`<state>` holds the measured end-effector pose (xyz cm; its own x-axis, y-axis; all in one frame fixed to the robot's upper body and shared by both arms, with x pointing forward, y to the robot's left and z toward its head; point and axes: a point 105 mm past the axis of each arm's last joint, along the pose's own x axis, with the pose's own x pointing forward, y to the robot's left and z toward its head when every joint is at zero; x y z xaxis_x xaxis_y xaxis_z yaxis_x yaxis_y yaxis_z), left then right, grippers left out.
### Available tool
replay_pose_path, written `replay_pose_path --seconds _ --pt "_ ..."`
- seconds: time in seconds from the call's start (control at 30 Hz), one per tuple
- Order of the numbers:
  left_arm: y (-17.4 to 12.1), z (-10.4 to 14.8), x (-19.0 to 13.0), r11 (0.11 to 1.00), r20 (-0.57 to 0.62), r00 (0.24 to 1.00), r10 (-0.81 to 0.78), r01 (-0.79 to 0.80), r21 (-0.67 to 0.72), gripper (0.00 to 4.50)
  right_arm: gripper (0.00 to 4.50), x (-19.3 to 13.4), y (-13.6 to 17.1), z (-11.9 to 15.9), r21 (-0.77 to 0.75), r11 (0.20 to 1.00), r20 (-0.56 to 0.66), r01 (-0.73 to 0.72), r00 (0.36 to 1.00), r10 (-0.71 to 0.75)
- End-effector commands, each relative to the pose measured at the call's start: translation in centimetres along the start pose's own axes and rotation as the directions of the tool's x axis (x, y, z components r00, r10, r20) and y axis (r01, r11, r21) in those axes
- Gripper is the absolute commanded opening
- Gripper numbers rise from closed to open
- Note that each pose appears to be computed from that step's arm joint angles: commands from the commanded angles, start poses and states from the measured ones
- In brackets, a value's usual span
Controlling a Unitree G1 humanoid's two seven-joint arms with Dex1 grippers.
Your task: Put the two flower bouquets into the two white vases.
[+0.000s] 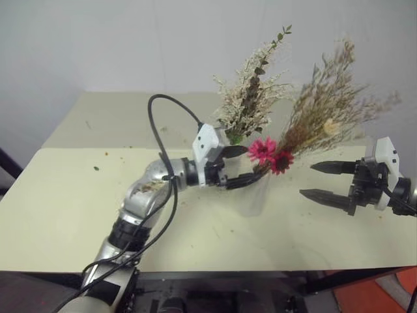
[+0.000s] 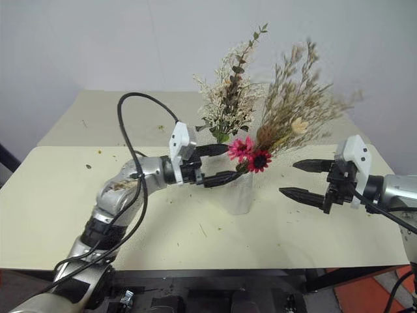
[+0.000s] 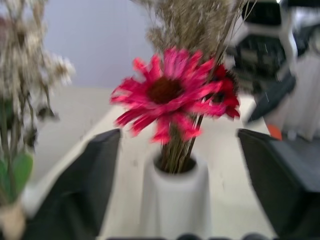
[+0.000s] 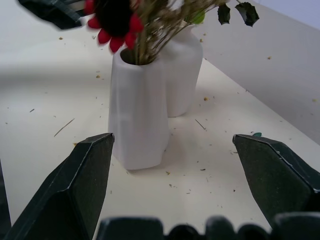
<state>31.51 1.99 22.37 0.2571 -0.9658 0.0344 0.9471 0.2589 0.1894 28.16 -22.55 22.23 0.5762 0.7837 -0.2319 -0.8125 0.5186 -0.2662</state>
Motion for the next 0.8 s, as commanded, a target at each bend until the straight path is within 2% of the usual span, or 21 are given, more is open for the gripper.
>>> replay_pose_path --seconds 0.03,0.23,0.4,0.53,0.63,0.8 --pt "0.0 1.5 -2.5 0.999 0.013 1.0 0.024 -0.025 0.033 4.28 4.5 -0.1 -0.2 1.1 -0.047 0.999 0.016 -0.002 1.0 0.003" --pt "0.4 2.5 -7.1 0.992 -0.019 0.994 0.106 -0.104 0.074 4.28 4.5 0.5 -0.8 1.0 -0.049 0.999 0.012 -0.019 1.0 0.02" --pt "2.2 2.3 -11.1 0.951 -0.082 0.959 0.271 -0.254 0.173 4.28 4.5 0.9 -1.3 0.8 -0.056 0.997 -0.004 -0.043 0.999 0.043" --pt "3.1 2.2 -14.5 0.912 -0.114 0.916 0.384 -0.358 0.201 4.28 4.5 1.1 -1.7 0.7 -0.062 0.997 -0.009 -0.047 0.999 0.047" --pt "2.4 2.0 -17.1 0.896 -0.172 0.885 0.432 -0.4 0.195 4.28 4.5 1.3 -2.0 0.6 -0.067 0.997 -0.011 -0.049 0.999 0.048" --pt "0.7 1.7 -18.8 0.891 -0.212 0.87 0.446 -0.41 0.192 4.28 4.5 1.7 -2.3 0.4 -0.079 0.996 -0.014 -0.046 0.999 0.045"
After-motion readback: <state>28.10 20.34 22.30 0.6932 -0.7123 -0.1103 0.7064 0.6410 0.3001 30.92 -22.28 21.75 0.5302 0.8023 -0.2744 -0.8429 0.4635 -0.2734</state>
